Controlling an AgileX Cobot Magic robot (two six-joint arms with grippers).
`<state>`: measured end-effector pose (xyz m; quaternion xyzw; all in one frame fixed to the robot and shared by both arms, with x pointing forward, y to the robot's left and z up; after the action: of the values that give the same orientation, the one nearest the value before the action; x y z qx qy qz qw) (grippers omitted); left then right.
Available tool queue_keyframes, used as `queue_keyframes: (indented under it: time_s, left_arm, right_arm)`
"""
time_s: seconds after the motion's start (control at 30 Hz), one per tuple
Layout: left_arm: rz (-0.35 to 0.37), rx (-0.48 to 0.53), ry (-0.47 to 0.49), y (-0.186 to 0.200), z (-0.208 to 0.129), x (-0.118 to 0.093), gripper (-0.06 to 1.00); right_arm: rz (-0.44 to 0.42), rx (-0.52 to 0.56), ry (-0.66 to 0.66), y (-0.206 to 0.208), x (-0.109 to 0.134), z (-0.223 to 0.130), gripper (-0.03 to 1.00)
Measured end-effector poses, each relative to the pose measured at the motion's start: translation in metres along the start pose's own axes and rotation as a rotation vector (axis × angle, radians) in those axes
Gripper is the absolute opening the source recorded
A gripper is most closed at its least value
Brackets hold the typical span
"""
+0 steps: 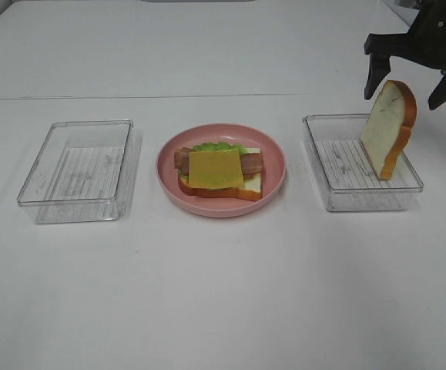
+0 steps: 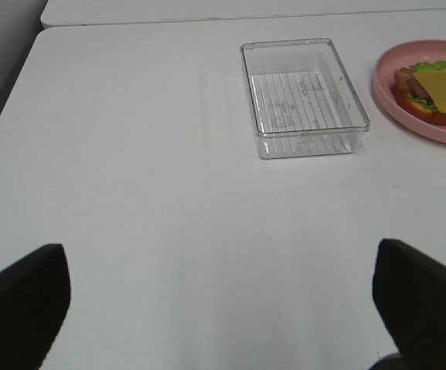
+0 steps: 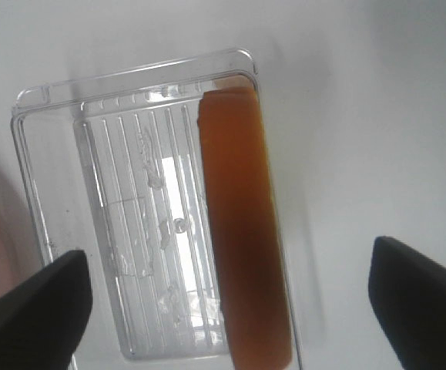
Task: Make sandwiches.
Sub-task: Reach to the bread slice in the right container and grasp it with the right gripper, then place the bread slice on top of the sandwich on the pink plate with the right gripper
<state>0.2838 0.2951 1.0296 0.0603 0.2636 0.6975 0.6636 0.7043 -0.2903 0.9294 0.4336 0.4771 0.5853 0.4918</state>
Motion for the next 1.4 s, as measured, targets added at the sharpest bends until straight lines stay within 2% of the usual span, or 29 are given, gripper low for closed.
queue_keyframes:
  time_s: [0.2,0.43,0.47,0.5,0.6,0.67,0.7,0.77,0.97,1.0,1.03,1.1,1.4]
  left_arm:
    - [0.000,0.000,0.000,0.000,0.000,0.000,0.99]
    - [0.000,0.000,0.000,0.000,0.000,0.000,0.99]
    - [0.000,0.000,0.000,0.000,0.000,0.000,0.99]
    - [0.000,0.000,0.000,0.000,0.000,0.000,0.99]
    - [0.000,0.000,0.000,0.000,0.000,0.000,0.99]
    - [0.000,0.000,0.000,0.000,0.000,0.000,0.99]
    - [0.000,0.000,0.000,0.000,0.000,0.000,0.99]
    - [0.000,0.000,0.000,0.000,0.000,0.000,0.99]
    - [0.000,0.000,0.000,0.000,0.000,0.000,0.99]
    - [0.000,0.000,0.000,0.000,0.000,0.000,0.99]
    - [0.000,0.000,0.000,0.000,0.000,0.000,0.99]
    - [-0.001,0.000,0.000,0.000,0.000,0.000,0.99]
    - [-0.001,0.000,0.000,0.000,0.000,0.000,0.99]
  right_arm:
    - [0.006,0.045,0.007,-0.029,-0.002,0.000,0.93]
    - [0.012,0.030,0.005,-0.028,-0.001,0.007,0.89]
    - [0.012,0.025,0.005,-0.026,-0.001,0.008,0.87]
    - [0.013,0.021,0.005,-0.024,-0.001,0.009,0.79]
    - [0.014,0.020,0.005,-0.023,-0.001,0.010,0.73]
    - [0.018,0.045,0.005,-0.024,-0.001,0.006,0.49]
    - [0.018,0.045,0.005,-0.024,-0.001,0.006,0.49]
    - [0.016,0.078,0.007,-0.028,-0.001,0.002,0.41]
    - [-0.002,0.095,0.014,-0.030,-0.004,0.000,0.36]
    - [-0.002,0.096,0.015,-0.030,-0.004,0.000,0.30]
    - [-0.002,0.096,0.015,-0.030,-0.004,0.000,0.30]
    - [0.000,0.097,0.018,-0.030,-0.004,-0.001,0.22]
    - [0.009,0.115,0.015,-0.030,-0.003,-0.003,0.22]
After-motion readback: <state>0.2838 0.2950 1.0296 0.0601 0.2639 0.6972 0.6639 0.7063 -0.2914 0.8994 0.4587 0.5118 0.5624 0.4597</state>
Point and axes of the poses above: a point on each arm's last joint axis where the gripper is mounted, y pointing back along that axis away from the gripper, x along the wrist's bending axis when the last joint is at zero, z = x × y, the point moved 6 cm from there along -y, pointing out along that axis toward the gripper, and after that the axes turned 15 degrees about y, right-handed, at the moved point
